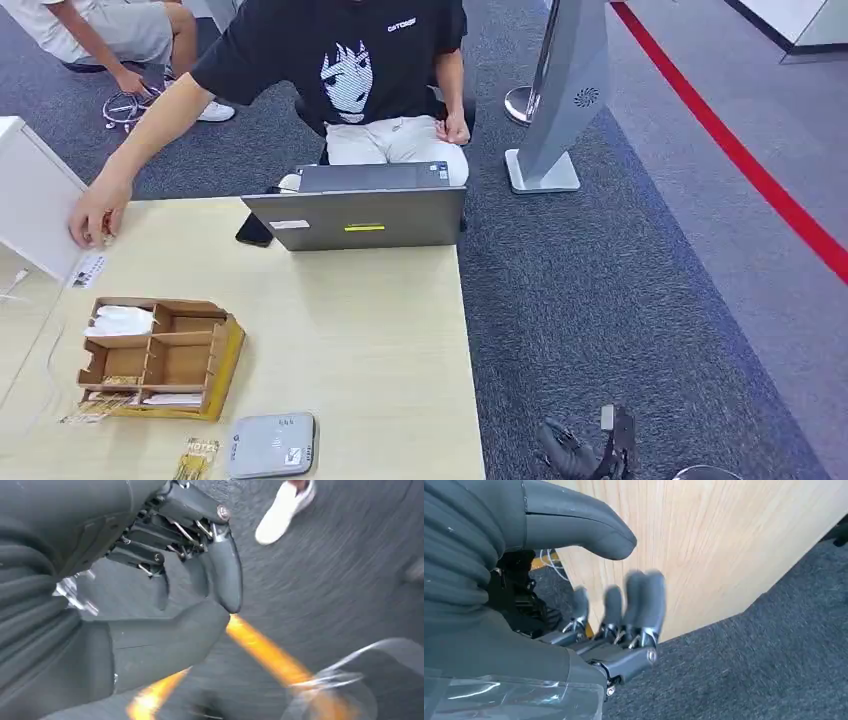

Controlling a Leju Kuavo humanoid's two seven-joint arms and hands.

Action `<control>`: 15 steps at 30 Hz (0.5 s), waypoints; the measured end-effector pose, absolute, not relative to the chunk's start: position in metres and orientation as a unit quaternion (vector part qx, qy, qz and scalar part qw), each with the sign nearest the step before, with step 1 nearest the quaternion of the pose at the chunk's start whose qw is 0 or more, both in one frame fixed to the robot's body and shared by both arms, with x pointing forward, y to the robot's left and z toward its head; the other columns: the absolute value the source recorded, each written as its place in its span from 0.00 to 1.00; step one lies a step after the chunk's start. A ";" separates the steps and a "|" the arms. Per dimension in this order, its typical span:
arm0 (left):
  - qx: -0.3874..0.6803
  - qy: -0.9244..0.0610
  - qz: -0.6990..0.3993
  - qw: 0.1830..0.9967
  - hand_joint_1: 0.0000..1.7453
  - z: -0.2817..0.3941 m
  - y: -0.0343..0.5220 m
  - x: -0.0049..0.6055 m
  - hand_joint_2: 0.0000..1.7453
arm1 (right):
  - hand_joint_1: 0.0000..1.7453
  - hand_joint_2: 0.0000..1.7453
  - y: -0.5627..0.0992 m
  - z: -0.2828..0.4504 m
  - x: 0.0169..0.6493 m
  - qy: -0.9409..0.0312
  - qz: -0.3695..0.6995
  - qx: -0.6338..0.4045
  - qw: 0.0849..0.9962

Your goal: Pass the card to the sensor for recognition and then transmit it.

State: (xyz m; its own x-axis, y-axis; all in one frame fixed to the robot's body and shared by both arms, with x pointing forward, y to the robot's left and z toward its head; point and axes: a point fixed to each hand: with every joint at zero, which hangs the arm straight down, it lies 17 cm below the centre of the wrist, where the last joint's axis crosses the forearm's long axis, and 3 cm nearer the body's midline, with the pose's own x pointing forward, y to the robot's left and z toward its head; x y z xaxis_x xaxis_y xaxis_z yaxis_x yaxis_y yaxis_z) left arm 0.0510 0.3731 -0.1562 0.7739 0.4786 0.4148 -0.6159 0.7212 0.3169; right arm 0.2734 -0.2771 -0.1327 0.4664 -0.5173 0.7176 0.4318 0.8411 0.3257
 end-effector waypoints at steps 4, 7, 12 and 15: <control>0.175 -0.099 0.283 0.938 1.00 -0.174 0.338 0.027 1.00 | 0.57 1.00 -0.280 -0.131 0.272 -0.438 -0.273 0.044 0.855; 0.145 -0.082 0.268 0.949 1.00 -0.182 0.320 0.022 1.00 | 0.57 1.00 -0.280 -0.130 0.273 -0.441 -0.269 0.043 0.855; 0.133 -0.071 0.260 0.954 1.00 -0.187 0.311 0.015 1.00 | 0.57 1.00 -0.280 -0.129 0.273 -0.443 -0.269 0.043 0.854; 0.132 -0.068 0.260 0.954 0.00 -0.188 0.310 0.013 1.00 | 0.00 1.00 -0.280 -0.129 0.273 -0.443 -0.269 0.043 0.854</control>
State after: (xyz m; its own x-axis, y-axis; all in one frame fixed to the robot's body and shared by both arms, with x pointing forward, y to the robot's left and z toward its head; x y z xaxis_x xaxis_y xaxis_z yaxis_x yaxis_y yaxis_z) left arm 0.0130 0.3098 -0.1878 0.8557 0.4778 0.1986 -0.5138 0.8301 0.2167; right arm 0.2735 -0.2802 -0.1289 0.4639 -0.4972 0.7332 0.4208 0.8520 0.3115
